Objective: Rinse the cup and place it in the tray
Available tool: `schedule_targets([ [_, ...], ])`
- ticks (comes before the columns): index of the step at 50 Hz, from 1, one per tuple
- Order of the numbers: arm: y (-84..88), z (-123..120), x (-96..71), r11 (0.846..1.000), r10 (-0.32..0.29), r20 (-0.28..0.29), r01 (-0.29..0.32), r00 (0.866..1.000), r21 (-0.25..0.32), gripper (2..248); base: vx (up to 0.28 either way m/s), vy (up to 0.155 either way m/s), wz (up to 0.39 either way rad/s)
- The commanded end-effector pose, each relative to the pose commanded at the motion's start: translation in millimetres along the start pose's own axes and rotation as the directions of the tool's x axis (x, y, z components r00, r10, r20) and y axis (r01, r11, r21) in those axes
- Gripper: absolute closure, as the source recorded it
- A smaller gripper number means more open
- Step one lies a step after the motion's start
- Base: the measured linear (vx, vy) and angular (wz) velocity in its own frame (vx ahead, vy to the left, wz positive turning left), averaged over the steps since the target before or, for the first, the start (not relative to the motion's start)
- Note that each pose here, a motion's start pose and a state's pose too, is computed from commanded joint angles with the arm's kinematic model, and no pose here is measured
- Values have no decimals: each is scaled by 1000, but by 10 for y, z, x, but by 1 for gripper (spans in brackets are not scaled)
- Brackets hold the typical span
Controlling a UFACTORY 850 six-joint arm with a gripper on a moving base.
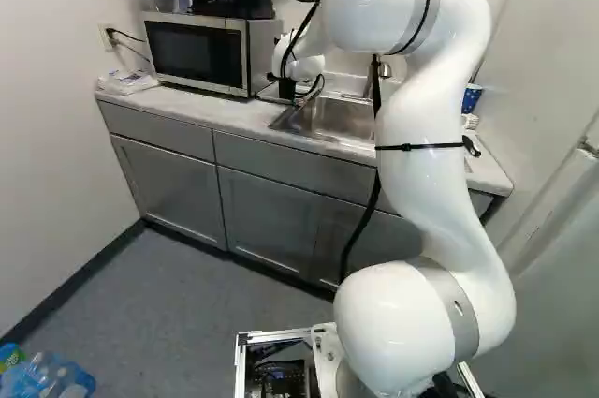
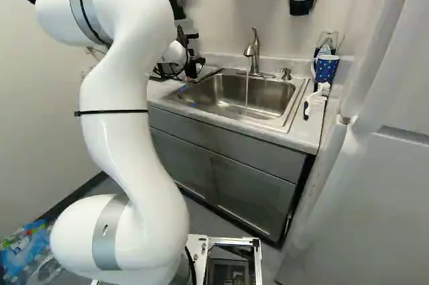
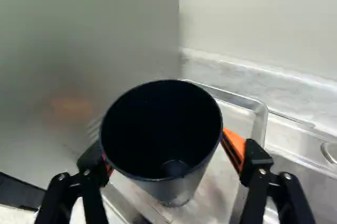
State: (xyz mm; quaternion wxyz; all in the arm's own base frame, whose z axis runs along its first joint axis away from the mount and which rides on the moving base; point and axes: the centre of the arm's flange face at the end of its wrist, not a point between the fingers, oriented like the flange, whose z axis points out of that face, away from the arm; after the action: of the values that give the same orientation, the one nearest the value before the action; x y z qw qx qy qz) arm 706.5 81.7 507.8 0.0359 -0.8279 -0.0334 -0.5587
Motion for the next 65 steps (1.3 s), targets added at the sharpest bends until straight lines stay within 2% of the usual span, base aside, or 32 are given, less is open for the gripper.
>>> schedule_targets([
  [3,0,0,0,1000,0,0,0,1000,0,20,0,0,0],
  [4,0,0,0,1000,0,0,0,1000,0,3,0,0,0],
  [16,-2,-37,68,1000,0,-11,0,1000,0,3,0,0,0],
  [65,-13,-312,576,1000,1,-100,-1,995,3,3,0,0,0],
])
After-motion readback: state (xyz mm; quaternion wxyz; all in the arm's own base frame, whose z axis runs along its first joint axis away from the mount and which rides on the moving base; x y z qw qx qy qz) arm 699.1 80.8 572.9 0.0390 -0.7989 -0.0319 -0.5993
